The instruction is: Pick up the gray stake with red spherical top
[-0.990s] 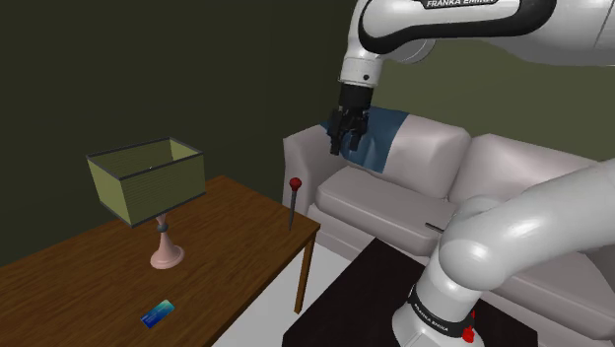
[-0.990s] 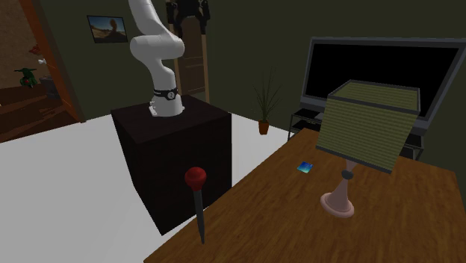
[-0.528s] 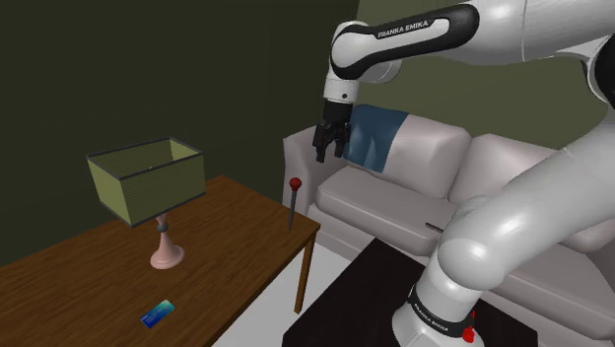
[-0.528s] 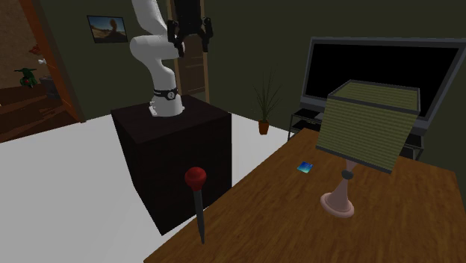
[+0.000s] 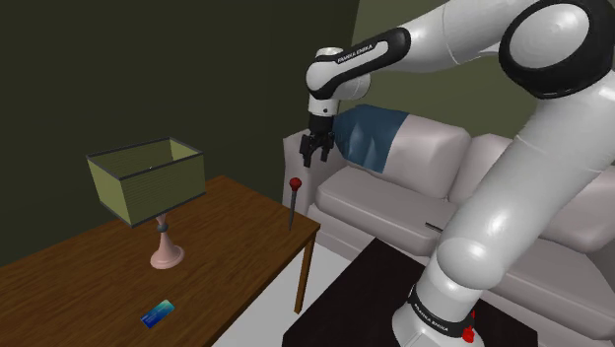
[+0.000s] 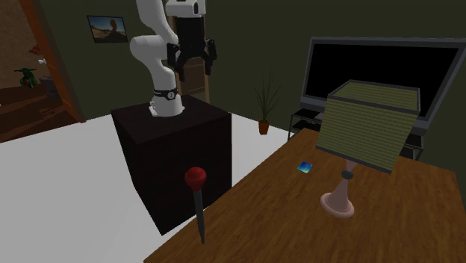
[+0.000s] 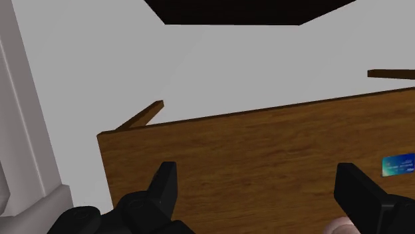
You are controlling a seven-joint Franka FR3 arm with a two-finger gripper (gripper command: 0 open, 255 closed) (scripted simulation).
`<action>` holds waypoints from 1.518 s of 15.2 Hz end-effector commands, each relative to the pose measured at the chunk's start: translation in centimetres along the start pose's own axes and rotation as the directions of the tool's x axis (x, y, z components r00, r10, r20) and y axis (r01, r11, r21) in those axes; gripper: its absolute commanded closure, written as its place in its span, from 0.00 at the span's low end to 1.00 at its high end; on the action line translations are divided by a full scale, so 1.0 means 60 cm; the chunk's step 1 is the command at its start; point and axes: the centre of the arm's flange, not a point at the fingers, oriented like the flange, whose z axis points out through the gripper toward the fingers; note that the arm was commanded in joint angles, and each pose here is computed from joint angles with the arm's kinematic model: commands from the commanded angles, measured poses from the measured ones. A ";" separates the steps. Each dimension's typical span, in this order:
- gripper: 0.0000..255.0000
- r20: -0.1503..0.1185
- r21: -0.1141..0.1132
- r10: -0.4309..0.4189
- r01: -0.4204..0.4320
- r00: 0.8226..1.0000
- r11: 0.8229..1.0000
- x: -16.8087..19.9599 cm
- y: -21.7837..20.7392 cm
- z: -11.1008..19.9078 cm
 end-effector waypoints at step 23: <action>0.00 0.010 -0.079 -0.005 0.006 1.000 0.997 0.328 0.218 0.254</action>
